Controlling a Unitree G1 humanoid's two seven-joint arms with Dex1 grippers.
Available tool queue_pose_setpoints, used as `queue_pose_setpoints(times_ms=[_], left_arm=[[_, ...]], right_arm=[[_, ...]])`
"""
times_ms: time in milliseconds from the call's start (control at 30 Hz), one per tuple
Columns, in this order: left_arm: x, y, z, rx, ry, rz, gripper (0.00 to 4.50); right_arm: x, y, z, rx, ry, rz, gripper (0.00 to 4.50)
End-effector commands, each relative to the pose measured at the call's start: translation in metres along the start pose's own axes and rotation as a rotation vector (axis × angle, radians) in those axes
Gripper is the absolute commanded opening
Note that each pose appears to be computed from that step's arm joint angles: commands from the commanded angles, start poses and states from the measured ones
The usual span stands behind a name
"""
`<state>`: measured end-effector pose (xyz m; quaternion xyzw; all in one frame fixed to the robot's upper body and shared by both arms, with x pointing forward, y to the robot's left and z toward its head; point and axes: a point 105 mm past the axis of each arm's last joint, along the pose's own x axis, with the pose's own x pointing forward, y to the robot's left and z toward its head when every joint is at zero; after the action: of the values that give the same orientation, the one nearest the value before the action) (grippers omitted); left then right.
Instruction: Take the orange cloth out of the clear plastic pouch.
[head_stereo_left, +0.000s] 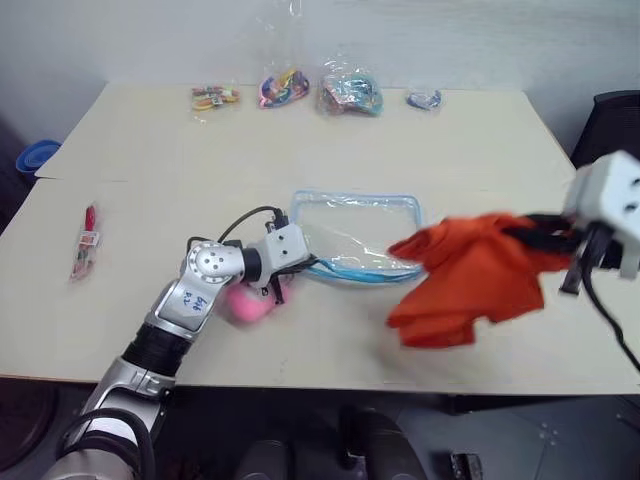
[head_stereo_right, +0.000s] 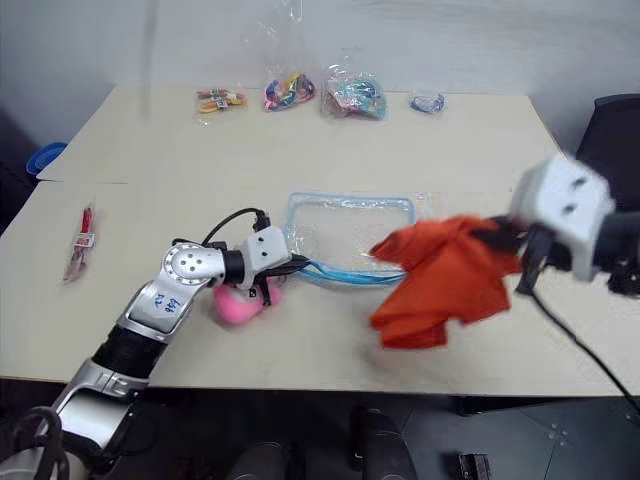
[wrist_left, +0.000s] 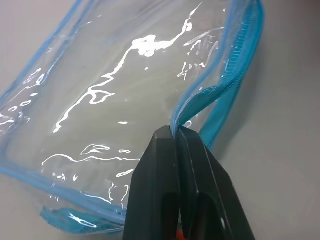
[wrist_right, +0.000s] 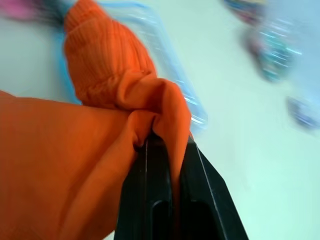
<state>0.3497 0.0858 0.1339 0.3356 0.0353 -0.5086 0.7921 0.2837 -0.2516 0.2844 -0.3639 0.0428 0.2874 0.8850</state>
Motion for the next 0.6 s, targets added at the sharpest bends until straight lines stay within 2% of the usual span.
queue_pose_setpoints(times_ms=[33, 200, 367, 467, 567, 600], left_arm=[[-0.006, -0.001, 0.003, 0.024, -0.012, -0.007, 0.00], [-0.009, 0.000, 0.005, 0.025, -0.016, -0.002, 0.00], [-0.015, -0.009, 0.006, 0.033, -0.024, -0.039, 0.00], [-0.022, -0.012, 0.017, 0.058, -0.054, -0.082, 0.00], [-0.032, -0.016, 0.032, 0.102, -0.104, -0.141, 0.71], [-0.035, -0.016, 0.035, 0.131, -0.107, -0.157, 0.94]], right_arm=[[0.002, -0.024, -0.039, 0.010, 0.043, -0.182, 0.04], [0.005, -0.016, -0.094, -0.060, 0.116, -0.254, 0.04], [0.008, 0.029, -0.160, -0.195, 0.307, -0.149, 0.04], [0.010, 0.028, -0.176, -0.215, 0.346, -0.188, 0.04], [0.012, 0.029, -0.176, -0.218, 0.341, -0.167, 0.00], [0.011, 0.029, -0.177, -0.211, 0.344, -0.169, 0.25]])
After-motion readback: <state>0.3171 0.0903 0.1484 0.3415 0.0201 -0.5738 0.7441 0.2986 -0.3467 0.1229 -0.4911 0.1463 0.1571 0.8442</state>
